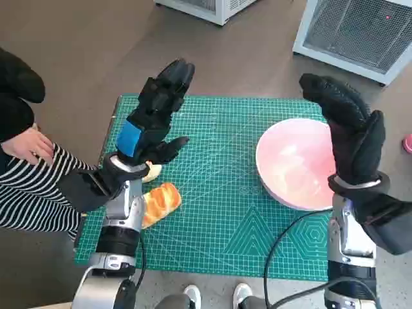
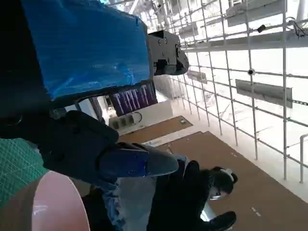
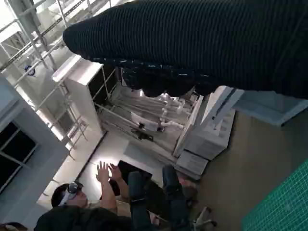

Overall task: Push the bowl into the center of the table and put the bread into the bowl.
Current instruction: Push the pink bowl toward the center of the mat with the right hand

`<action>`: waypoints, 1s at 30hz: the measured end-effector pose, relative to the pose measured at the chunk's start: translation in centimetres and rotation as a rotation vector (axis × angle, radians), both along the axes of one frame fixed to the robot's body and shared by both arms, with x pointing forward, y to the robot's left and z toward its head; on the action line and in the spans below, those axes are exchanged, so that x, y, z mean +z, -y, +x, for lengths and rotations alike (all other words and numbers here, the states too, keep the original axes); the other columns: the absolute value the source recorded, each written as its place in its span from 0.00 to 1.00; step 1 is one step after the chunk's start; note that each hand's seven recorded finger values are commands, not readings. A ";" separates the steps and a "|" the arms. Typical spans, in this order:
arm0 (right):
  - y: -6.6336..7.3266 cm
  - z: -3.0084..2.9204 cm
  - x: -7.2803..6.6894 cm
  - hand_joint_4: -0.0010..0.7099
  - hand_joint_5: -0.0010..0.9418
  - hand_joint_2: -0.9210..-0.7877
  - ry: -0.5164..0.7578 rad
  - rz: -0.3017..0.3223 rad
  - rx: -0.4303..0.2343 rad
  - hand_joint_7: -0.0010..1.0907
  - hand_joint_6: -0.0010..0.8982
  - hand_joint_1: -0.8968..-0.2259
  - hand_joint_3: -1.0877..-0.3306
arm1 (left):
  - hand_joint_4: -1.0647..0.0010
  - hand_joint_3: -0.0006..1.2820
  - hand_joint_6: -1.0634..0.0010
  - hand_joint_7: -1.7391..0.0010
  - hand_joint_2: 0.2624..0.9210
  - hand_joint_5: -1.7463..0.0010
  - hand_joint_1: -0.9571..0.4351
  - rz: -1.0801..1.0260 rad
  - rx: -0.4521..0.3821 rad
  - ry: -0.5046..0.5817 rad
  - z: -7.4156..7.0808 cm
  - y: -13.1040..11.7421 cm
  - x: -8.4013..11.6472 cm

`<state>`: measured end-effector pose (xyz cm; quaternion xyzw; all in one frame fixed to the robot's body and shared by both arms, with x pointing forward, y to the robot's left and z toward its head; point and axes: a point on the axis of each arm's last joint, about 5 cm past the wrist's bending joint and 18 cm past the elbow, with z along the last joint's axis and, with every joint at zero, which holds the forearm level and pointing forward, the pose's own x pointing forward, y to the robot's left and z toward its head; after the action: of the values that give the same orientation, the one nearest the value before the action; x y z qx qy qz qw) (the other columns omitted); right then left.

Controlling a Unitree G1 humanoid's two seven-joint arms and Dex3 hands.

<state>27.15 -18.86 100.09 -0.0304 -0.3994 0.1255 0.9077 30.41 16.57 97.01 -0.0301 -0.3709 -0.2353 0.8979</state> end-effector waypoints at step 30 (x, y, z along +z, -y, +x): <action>0.3 -0.10 -0.2 0.25 0.00 0.00 -0.007 -0.002 -0.011 0.43 0.05 0.33 0.59 | 0.95 0.27 1.00 0.79 1.00 0.98 0.26 0.003 -0.005 0.001 0.0 0.2 0.0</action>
<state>27.05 -19.16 99.92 -0.0329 -0.3957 0.1209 0.9098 30.41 16.41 97.03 -0.0297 -0.3711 -0.2382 0.8970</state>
